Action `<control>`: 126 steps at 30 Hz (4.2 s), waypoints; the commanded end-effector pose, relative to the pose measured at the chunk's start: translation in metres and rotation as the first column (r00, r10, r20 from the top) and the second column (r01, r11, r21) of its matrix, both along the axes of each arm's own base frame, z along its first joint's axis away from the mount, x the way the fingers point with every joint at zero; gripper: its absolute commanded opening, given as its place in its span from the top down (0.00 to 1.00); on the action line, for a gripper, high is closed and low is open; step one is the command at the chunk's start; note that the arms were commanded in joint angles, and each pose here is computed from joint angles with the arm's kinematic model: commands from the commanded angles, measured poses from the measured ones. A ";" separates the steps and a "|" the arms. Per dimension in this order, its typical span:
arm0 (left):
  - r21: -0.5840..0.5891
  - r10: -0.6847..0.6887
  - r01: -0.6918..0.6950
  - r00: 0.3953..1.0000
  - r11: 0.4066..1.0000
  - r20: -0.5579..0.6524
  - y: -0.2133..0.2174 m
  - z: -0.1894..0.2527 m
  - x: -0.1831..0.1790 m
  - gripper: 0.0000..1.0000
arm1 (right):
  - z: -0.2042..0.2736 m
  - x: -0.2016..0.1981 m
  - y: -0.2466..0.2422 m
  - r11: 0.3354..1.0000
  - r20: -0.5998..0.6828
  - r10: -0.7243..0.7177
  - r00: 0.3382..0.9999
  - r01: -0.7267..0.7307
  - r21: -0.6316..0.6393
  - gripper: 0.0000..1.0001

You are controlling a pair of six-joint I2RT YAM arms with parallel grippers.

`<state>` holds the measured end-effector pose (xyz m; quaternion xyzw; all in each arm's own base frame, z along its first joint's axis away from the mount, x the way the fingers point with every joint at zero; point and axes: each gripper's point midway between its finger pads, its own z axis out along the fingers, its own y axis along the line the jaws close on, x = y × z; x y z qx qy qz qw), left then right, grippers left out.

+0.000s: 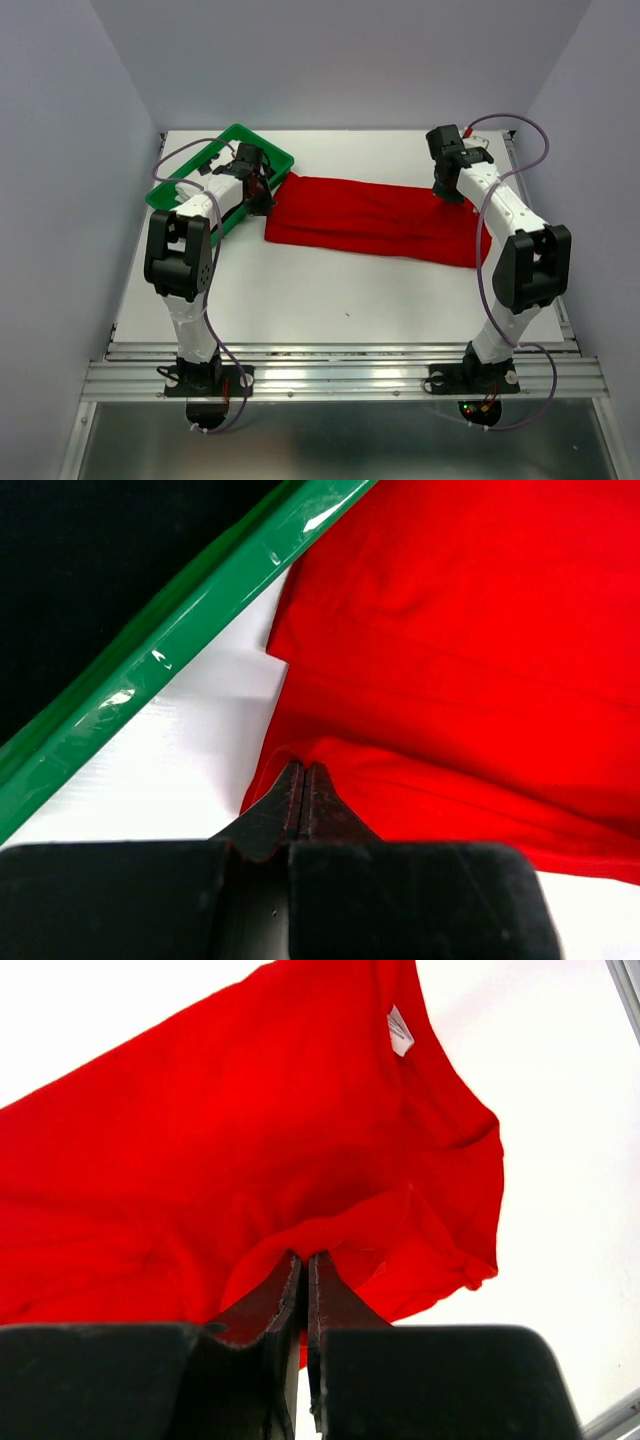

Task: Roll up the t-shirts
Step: Fold the T-shirt at the center of the board.

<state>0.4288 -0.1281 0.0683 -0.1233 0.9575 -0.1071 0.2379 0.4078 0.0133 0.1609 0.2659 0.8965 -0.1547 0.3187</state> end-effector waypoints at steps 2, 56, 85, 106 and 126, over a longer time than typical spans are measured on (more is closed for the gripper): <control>0.015 0.007 -0.007 0.999 1.000 0.046 0.005 0.018 0.012 1.00 | 0.013 0.024 0.000 1.000 0.065 0.011 0.998 -0.012 0.007 0.99; 0.041 -0.239 0.236 0.967 0.971 0.092 -0.084 0.040 -0.038 0.50 | -0.100 -0.016 -0.014 0.911 -0.022 -0.049 0.999 0.054 0.409 0.56; 0.046 -0.230 0.227 0.972 0.973 0.055 -0.084 0.027 -0.047 0.52 | -0.071 0.043 0.019 0.834 0.133 0.067 0.989 -0.129 0.536 0.99; 0.052 -0.241 0.239 0.970 0.970 0.032 -0.091 0.020 -0.059 0.52 | -0.031 0.144 0.093 0.663 0.358 0.201 0.912 -0.396 0.635 0.58; 0.051 -0.281 0.279 0.959 0.959 0.036 -0.111 0.019 -0.053 0.52 | -0.088 0.106 0.052 0.924 0.034 0.235 0.971 -0.235 0.302 0.58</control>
